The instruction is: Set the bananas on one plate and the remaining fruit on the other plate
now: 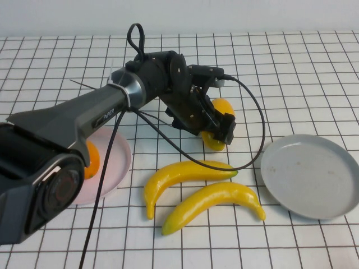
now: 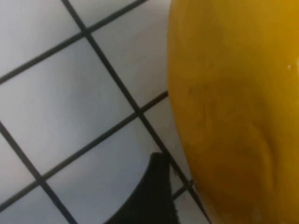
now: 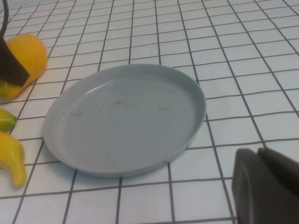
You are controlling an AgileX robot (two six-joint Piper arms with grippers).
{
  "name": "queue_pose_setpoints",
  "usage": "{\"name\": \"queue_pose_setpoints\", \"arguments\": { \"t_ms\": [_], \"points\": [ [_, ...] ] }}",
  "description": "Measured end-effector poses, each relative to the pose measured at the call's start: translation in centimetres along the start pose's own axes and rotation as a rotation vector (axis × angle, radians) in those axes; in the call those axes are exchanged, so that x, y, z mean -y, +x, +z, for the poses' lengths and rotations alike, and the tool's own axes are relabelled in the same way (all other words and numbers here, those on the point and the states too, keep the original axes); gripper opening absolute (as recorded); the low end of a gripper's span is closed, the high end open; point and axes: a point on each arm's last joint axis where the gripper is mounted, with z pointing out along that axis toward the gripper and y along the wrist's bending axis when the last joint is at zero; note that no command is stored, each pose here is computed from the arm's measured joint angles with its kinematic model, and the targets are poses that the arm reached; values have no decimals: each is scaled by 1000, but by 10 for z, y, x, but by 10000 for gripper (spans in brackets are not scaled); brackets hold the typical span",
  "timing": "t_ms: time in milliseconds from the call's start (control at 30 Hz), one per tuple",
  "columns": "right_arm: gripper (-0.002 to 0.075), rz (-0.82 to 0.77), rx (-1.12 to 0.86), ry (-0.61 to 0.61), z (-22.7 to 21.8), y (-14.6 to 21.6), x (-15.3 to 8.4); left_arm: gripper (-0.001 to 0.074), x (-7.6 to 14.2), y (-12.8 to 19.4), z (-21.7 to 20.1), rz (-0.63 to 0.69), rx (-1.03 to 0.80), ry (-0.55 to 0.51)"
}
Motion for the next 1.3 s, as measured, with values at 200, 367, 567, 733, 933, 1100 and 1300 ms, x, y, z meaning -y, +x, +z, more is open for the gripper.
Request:
{"name": "queue_pose_setpoints", "arguments": {
  "t_ms": [200,367,567,733,933,1100,1300],
  "points": [
    [-15,0,0,0,0,0,0,638,-1,0,1,9,-2,-7],
    [-15,0,0,0,0,0,0,490,-1,0,1,8,-2,-4],
    [-15,0,0,0,0,0,0,490,3,-1,-7,33,-52,6],
    [-15,0,0,0,0,0,0,490,4,-6,-54,64,-129,-112],
    [-15,0,0,0,0,0,0,490,2,-11,-120,44,-93,-325],
    [-15,0,0,0,0,0,0,490,0,8,-146,-1,-105,-420],
    [-15,0,0,0,0,0,0,490,-6,74,-142,-112,-154,-466]
  ]
}}
